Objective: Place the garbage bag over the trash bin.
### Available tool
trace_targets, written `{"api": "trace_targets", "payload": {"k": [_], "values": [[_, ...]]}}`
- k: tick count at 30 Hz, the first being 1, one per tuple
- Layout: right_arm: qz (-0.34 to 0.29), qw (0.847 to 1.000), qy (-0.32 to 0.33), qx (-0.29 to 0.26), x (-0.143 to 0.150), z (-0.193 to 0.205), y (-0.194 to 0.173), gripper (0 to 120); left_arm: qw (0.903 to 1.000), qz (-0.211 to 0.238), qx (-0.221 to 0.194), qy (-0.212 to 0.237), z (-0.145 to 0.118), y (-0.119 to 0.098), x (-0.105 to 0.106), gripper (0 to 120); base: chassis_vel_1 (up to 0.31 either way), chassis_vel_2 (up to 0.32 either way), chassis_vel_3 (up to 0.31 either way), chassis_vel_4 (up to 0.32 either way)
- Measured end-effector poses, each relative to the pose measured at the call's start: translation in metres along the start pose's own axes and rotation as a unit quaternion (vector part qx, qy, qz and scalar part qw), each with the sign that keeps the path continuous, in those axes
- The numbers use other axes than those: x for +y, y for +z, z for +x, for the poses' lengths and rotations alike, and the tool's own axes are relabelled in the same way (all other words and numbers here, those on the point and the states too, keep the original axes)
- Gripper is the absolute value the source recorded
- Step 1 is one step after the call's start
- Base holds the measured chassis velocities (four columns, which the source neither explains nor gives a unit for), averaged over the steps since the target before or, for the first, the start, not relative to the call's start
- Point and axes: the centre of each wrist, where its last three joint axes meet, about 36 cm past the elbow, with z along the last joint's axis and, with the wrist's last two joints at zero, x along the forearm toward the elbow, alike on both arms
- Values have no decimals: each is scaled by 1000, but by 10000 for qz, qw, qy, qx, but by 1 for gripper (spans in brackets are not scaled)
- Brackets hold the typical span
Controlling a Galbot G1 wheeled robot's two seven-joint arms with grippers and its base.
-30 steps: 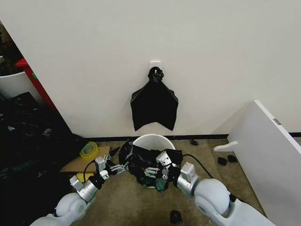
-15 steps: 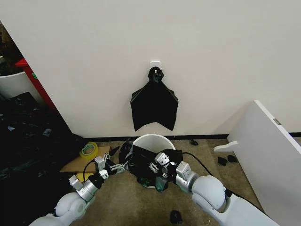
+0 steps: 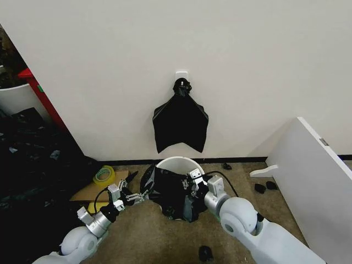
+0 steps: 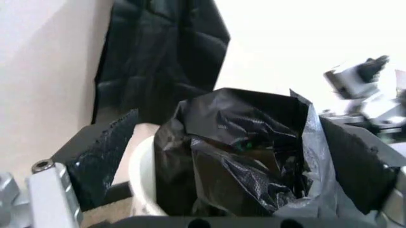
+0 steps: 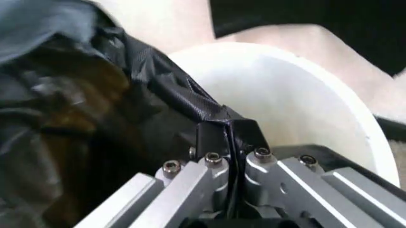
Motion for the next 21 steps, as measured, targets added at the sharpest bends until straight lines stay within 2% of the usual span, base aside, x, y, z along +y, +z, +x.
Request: {"api": "trace_targets", "payload": {"k": [8, 21], "values": [[-119, 9997, 175, 139, -4, -7, 3, 0, 9996, 71, -191, 188, 8, -5, -9, 100, 0, 0, 0, 0], [-213, 9973, 648, 275, -4, -21, 5, 0, 9987, -3, -496, 106, 15, -25, 12, 100, 0, 0, 0, 0]]}}
